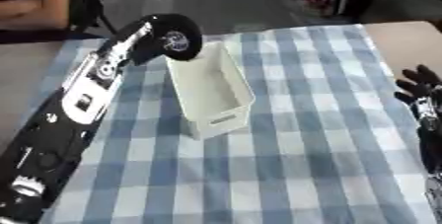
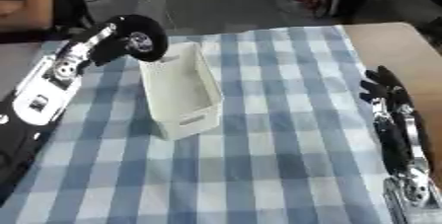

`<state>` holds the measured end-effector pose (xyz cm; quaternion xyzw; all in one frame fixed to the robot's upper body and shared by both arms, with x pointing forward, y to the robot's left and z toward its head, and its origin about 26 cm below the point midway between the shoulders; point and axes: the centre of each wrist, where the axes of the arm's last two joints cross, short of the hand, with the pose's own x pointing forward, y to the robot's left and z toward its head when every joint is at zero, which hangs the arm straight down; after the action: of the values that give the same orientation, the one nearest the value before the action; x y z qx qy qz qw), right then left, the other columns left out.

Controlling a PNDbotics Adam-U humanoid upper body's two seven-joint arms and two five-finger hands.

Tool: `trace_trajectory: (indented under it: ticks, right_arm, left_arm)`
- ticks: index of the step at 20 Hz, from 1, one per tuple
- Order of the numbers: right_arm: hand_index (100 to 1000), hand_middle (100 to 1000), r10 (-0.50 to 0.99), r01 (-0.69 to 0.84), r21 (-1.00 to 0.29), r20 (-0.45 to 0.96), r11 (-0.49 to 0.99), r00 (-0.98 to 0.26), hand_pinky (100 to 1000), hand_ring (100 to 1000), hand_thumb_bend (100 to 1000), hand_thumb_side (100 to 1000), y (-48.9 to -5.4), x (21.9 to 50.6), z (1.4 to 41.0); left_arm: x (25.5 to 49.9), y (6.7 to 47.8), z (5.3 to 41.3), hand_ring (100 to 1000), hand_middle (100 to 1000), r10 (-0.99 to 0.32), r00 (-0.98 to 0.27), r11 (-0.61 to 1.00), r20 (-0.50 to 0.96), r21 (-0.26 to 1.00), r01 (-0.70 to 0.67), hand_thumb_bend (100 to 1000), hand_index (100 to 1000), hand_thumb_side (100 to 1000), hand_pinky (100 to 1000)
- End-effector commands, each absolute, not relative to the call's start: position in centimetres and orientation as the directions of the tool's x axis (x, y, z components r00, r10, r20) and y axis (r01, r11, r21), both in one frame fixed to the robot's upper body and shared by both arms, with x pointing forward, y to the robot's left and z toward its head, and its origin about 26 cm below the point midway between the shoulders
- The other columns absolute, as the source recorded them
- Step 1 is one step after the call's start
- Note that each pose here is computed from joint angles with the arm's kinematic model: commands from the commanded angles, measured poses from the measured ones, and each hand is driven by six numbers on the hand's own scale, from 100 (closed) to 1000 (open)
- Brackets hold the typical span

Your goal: Pick up objects on the table and place them in the box.

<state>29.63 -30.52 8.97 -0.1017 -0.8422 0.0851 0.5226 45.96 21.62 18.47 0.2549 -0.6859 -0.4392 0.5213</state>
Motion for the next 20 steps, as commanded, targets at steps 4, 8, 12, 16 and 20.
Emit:
trace_trajectory:
  ticks: [4, 8, 12, 16, 20]
  right_arm:
    - [967, 869, 0.279, 0.078, -0.273, 0.851, 0.959, -0.445, 869, 878, 100, 704, -30.8, 29.6, 9.5]
    - [966, 869, 0.279, 0.070, -0.277, 0.852, 0.958, -0.443, 869, 878, 100, 704, -30.8, 29.6, 9.4]
    - [967, 869, 0.279, 0.061, -0.283, 0.850, 0.957, -0.446, 869, 878, 100, 704, -30.7, 29.7, 9.5]
    - [967, 869, 0.278, 0.062, -0.281, 0.851, 0.958, -0.446, 870, 878, 100, 704, -30.8, 29.7, 9.5]
    - [967, 869, 0.282, 0.063, -0.284, 0.851, 0.957, -0.444, 869, 878, 100, 704, -30.9, 29.6, 9.5]
  left_arm:
    - [47.4, 19.2, 20.1, 941, 980, -0.882, -0.393, 0.273, 0.258, 0.962, 0.018, 403, 680, 707, 900]
    - [49.1, 18.1, 18.5, 952, 1000, -0.890, -0.390, 0.176, 0.236, 0.967, 0.184, 480, 690, 750, 915]
    - [50.3, 18.1, 14.8, 982, 1000, -0.920, -0.322, 0.087, 0.221, 0.920, 0.382, 794, 900, 838, 947]
    - [50.2, 19.3, 10.9, 968, 1000, -0.848, -0.190, 0.329, 0.496, 0.771, 0.545, 815, 901, 859, 914]
    - [50.0, 20.6, 9.0, 969, 1000, -0.757, -0.023, 0.517, 0.653, 0.620, 0.591, 704, 911, 808, 913]
